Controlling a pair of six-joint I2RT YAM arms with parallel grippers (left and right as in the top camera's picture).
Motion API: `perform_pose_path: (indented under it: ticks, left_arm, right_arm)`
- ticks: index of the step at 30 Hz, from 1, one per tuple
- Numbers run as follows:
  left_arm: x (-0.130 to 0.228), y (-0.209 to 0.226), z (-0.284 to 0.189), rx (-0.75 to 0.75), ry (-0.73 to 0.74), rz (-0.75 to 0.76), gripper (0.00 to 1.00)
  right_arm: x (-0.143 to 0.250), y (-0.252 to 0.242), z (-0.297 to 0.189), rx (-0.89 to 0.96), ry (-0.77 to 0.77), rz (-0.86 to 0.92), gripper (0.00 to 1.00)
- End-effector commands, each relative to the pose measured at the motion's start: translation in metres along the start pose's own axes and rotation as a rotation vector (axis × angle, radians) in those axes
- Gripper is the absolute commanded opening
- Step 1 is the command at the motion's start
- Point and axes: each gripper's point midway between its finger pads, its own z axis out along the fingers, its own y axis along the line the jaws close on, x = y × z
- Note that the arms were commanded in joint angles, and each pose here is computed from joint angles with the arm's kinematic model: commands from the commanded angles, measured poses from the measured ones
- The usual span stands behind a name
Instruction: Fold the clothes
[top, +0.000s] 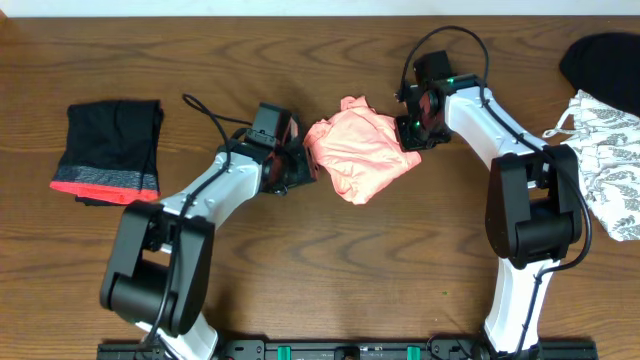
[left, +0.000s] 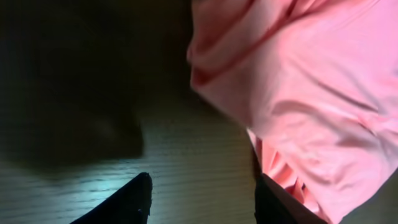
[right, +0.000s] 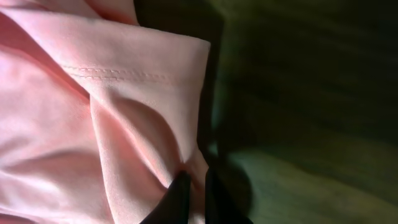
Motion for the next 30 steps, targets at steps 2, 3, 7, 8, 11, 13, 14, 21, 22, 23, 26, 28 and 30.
perform_pose_path:
  ticks: [2, 3, 7, 8, 11, 13, 14, 21, 22, 23, 26, 28, 30]
  left_arm:
    - [0.009, -0.013, 0.004, 0.089, 0.055, -0.012, 0.55]
    - [0.009, -0.014, 0.004, 0.092, 0.052, -0.010, 0.56]
    - [0.002, -0.018, 0.004, 0.109, 0.025, 0.003, 0.61]
    - [0.001, -0.019, 0.004, 0.112, 0.020, 0.006, 0.62]
    - [-0.001, -0.020, 0.004, 0.116, 0.012, 0.031, 0.62]
    - [-0.001, -0.020, 0.004, 0.117, 0.010, 0.033, 0.65]
    - [-0.002, -0.021, 0.004, 0.119, 0.008, 0.036, 0.66]
    - [0.003, -0.010, 0.021, 0.098, 0.040, 0.044, 0.71]
    - [0.005, -0.008, 0.026, 0.094, 0.049, 0.040, 0.71]
    - [0.008, -0.007, 0.031, 0.098, 0.062, 0.039, 0.71]
    - [0.015, -0.015, 0.045, 0.176, 0.112, 0.037, 0.71]
    - [0.019, -0.023, 0.053, 0.249, 0.146, 0.024, 0.72]
    - [0.023, -0.030, 0.060, 0.298, 0.172, 0.004, 0.71]
  right_arm:
    - [0.027, 0.016, 0.011, -0.023, 0.095, -0.003, 0.09]
    - [0.032, 0.016, 0.012, -0.014, 0.110, -0.009, 0.09]
    - [0.034, 0.023, 0.014, 0.003, 0.116, -0.033, 0.08]
    - [0.033, 0.023, 0.015, 0.005, 0.110, -0.036, 0.08]
    - [0.031, 0.024, 0.015, 0.005, 0.100, -0.037, 0.08]
    - [0.031, 0.023, 0.015, 0.005, 0.101, -0.035, 0.08]
    - [0.031, 0.022, 0.014, 0.005, 0.103, -0.033, 0.08]
    - [0.033, 0.017, 0.013, 0.007, 0.114, -0.019, 0.08]
    - [0.033, 0.017, 0.013, 0.007, 0.114, -0.020, 0.07]
    - [0.033, 0.018, 0.013, 0.006, 0.114, -0.020, 0.07]
    - [0.034, 0.018, 0.013, 0.006, 0.117, -0.016, 0.07]
    - [0.035, 0.017, 0.013, 0.007, 0.121, -0.015, 0.07]
    - [0.036, 0.017, 0.013, 0.007, 0.124, -0.014, 0.07]
